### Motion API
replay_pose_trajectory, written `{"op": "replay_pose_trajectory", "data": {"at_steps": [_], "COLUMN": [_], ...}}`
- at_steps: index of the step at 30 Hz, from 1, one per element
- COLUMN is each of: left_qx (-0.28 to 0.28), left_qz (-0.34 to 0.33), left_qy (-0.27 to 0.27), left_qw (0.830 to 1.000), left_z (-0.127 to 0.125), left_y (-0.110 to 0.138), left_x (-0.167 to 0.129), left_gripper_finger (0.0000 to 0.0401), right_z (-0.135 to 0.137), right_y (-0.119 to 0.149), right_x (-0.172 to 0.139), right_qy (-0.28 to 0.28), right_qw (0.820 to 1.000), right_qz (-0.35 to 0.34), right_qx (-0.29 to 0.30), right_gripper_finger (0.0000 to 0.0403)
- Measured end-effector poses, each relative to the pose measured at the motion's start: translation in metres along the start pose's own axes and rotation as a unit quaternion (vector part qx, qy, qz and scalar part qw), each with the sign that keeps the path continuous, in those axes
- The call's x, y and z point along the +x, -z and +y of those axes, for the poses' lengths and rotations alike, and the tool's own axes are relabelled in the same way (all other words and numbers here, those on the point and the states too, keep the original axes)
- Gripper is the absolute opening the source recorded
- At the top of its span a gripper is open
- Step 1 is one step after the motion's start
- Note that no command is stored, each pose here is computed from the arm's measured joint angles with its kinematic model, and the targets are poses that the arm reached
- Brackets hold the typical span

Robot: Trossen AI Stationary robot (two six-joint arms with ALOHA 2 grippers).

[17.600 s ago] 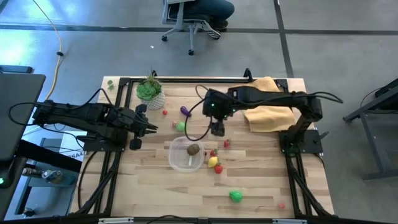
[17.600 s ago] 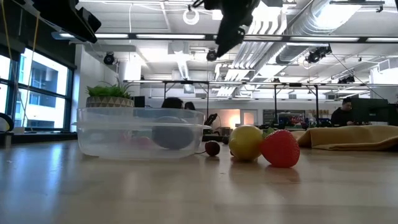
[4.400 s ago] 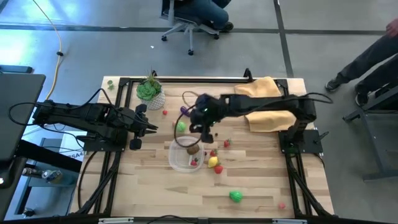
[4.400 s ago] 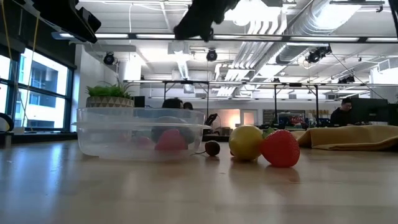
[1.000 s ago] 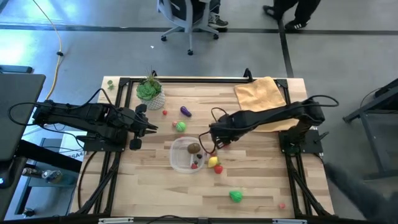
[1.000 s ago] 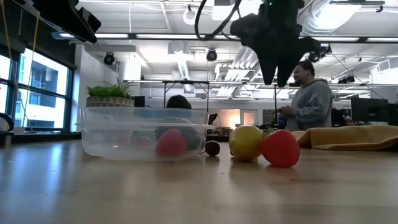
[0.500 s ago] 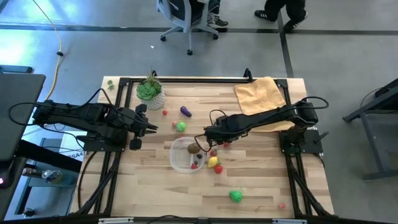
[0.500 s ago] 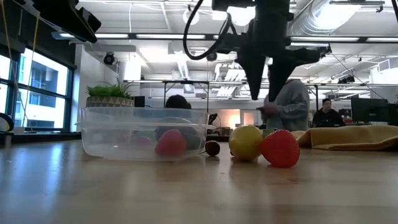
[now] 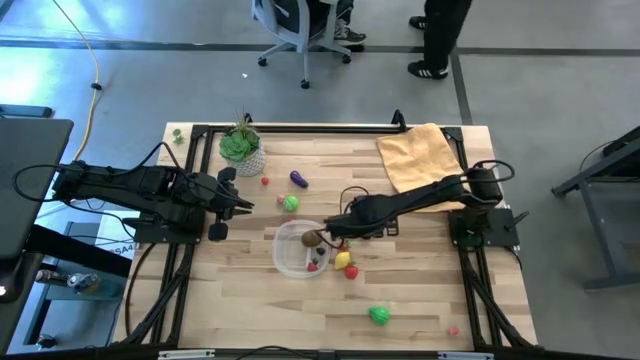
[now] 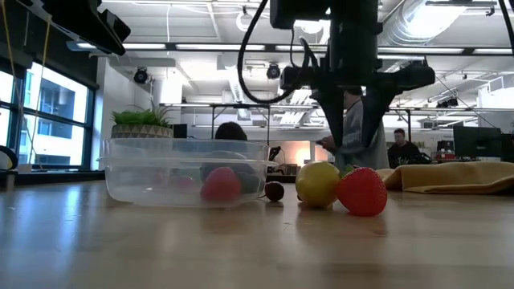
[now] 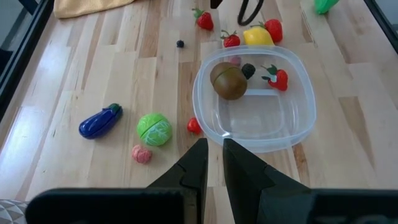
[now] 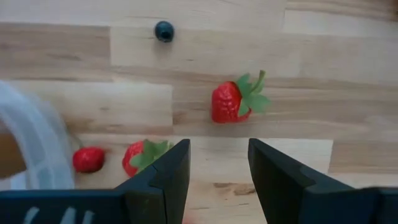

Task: Pick and placing Produce into tupperware
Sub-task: Put the red strawberry into the transparent bin

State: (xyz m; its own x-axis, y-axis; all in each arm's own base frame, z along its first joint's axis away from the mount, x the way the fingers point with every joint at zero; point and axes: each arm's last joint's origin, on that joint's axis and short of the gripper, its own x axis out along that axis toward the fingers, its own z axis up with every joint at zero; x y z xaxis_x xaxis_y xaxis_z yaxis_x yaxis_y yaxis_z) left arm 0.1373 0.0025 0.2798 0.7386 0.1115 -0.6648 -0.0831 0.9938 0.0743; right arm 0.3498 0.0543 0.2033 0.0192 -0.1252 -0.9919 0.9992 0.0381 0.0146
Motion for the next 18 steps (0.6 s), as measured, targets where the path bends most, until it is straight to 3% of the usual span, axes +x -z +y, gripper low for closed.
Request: {"op": "replay_pose_trajectory", "data": {"at_steps": [12,18], "left_qx": [0.0,0.0], "left_qz": [0.0,0.0], "left_qy": [0.0,0.0], "left_qw": [1.0,1.0], "left_z": [0.0,0.0], "left_y": [0.0,0.0], "left_x": [0.0,0.0], "left_gripper_finger": [0.004,0.004], "right_z": [-0.003,-0.025], "right_y": [-0.018,-0.025], "right_x": [0.017,0.028], "right_qy": [-0.002,-0.112], "right_qw": [1.0,0.992], "right_qz": [0.007,0.041], "right_qx": [0.004,0.038], "right_gripper_finger": [0.0168,0.0179]}}
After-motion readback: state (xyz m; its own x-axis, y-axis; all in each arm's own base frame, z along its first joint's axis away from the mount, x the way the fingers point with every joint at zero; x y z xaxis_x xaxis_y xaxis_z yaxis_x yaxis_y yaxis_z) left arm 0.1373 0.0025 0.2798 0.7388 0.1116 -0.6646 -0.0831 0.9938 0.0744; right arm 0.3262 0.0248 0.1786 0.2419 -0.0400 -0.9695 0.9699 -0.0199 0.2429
